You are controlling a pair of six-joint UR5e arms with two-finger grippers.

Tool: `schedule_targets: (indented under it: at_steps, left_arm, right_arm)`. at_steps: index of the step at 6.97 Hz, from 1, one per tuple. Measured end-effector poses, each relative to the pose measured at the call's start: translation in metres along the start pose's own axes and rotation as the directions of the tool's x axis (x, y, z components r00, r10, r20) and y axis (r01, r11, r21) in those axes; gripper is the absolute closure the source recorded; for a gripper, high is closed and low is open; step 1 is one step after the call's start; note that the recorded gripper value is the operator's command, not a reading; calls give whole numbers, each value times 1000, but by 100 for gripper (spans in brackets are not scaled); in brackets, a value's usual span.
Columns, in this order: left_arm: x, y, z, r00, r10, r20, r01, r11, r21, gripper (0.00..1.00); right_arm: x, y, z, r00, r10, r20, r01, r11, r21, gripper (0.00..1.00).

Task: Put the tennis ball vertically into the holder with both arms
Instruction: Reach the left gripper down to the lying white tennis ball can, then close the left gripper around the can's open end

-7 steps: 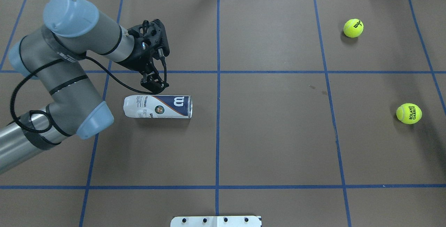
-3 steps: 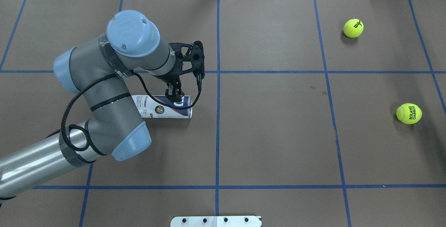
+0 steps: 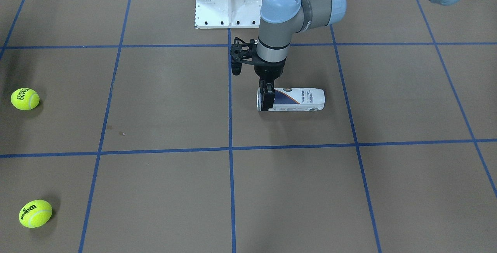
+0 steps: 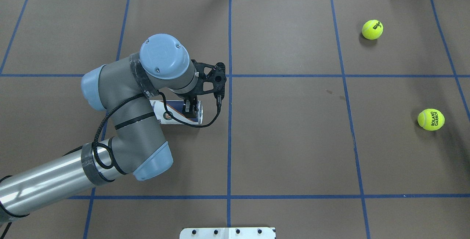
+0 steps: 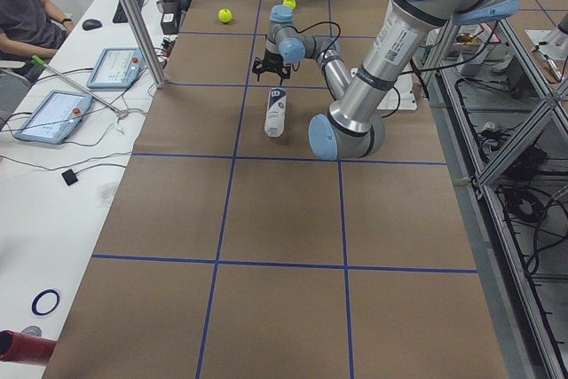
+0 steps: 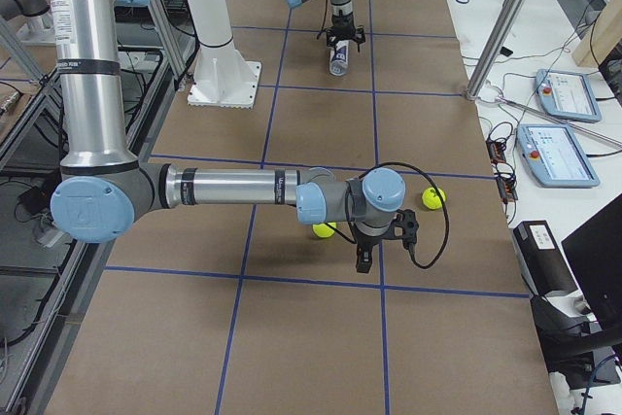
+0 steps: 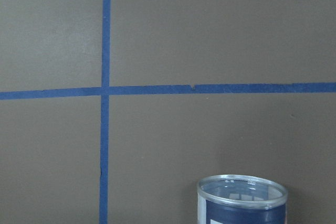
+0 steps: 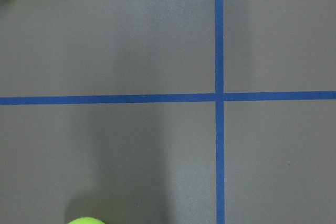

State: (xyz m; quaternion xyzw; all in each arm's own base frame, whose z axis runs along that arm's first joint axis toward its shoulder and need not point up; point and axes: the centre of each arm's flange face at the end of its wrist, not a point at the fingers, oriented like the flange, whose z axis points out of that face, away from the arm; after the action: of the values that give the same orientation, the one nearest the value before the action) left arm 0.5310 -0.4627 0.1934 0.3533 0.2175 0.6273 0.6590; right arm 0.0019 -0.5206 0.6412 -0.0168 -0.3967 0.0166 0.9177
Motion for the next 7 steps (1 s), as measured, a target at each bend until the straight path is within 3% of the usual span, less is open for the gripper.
schedule_targets:
  at_steps: [7]
  left_arm:
    - [20,-16,26,998,10,-58,-13,998,-56,1]
  right_arm:
    - [4,0,4,1000,6,2,-6,1000,-7,1]
